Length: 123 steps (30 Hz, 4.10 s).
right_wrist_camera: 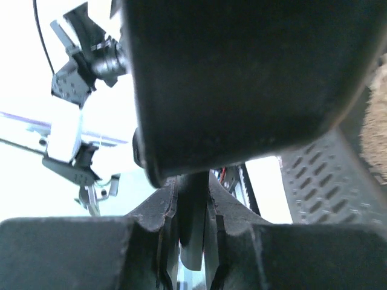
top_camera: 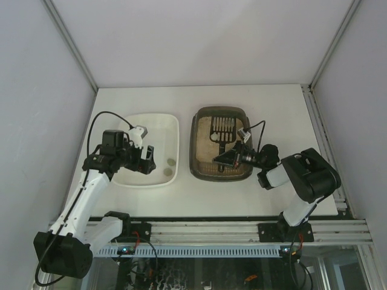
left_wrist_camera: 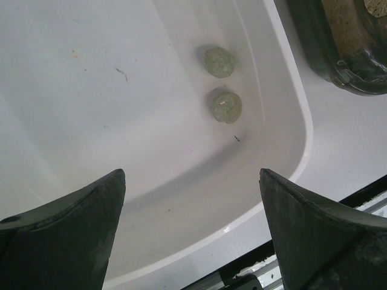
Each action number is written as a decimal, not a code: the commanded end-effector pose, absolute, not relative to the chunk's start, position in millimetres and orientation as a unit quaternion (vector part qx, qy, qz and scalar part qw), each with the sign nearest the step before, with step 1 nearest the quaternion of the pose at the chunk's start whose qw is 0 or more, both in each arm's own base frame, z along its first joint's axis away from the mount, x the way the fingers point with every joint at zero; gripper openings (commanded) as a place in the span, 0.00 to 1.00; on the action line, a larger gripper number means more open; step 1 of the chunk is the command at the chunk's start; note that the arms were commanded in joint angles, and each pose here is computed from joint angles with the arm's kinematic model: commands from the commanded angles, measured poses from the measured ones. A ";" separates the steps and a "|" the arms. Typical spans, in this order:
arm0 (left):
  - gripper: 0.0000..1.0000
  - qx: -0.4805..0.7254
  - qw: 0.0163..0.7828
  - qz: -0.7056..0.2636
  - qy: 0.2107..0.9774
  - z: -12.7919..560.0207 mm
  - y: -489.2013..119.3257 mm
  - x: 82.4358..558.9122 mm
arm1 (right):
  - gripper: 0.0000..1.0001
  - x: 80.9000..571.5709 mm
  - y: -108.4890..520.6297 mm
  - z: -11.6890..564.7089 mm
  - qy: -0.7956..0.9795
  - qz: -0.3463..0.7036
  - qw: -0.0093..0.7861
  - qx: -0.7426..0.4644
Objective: Clean the litter box
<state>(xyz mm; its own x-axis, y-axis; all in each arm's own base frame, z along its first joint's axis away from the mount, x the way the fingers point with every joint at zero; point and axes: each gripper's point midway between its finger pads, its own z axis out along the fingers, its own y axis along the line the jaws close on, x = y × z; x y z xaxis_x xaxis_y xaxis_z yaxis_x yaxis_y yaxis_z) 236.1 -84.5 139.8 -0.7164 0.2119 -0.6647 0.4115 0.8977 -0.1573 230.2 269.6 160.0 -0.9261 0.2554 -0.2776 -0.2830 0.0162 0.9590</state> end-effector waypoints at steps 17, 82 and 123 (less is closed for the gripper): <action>0.95 0.181 0.358 -0.158 0.902 153.4 -85.8 242.3 | 0.00 229.0 288.5 150.7 0.686 0.722 0.088 0.019; 0.96 0.090 0.313 -0.203 0.923 148.9 -44.8 240.8 | 0.00 204.8 324.6 144.4 0.835 0.518 0.140 -0.126; 1.00 0.035 0.428 -0.231 0.873 212.1 -31.1 268.7 | 0.00 235.3 297.5 208.2 0.918 0.031 0.339 -0.203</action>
